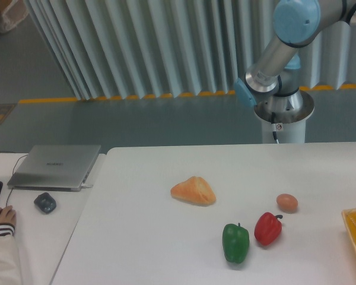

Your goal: Place the yellow pepper on the table

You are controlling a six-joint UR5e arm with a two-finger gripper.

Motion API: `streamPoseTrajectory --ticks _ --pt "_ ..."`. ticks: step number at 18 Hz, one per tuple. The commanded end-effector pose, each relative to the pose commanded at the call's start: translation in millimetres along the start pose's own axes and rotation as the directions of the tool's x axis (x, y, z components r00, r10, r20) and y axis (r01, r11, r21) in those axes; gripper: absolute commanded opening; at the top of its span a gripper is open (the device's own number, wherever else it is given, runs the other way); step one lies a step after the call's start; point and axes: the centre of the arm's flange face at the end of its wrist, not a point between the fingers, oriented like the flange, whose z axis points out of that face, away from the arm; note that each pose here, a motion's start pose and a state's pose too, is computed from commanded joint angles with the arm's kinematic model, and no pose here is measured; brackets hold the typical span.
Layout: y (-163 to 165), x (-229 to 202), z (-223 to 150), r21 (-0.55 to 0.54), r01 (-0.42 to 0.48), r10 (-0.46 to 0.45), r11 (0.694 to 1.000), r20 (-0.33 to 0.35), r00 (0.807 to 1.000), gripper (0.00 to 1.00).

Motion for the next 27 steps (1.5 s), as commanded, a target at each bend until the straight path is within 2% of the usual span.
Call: streamPoseTrajectory --ticks 20,21,23,25,27 --pt "-12.1 6.6 18.6 0.001 -0.009 0.009 1.0 -0.025 1.0 1.0" --pt "-12.1 6.8 18.8 0.001 -0.015 0.015 1.0 -0.027 1.0 0.96" --pt "-12.1 8.4 18.7 0.001 -0.016 0.016 1.0 -0.031 0.999 0.65" --pt "-12.1 9.3 17.7 0.001 -0.016 0.016 1.0 -0.031 0.999 0.58" --pt "-12.1 10.0 17.5 0.001 -0.016 0.016 1.0 -0.035 0.999 0.47"
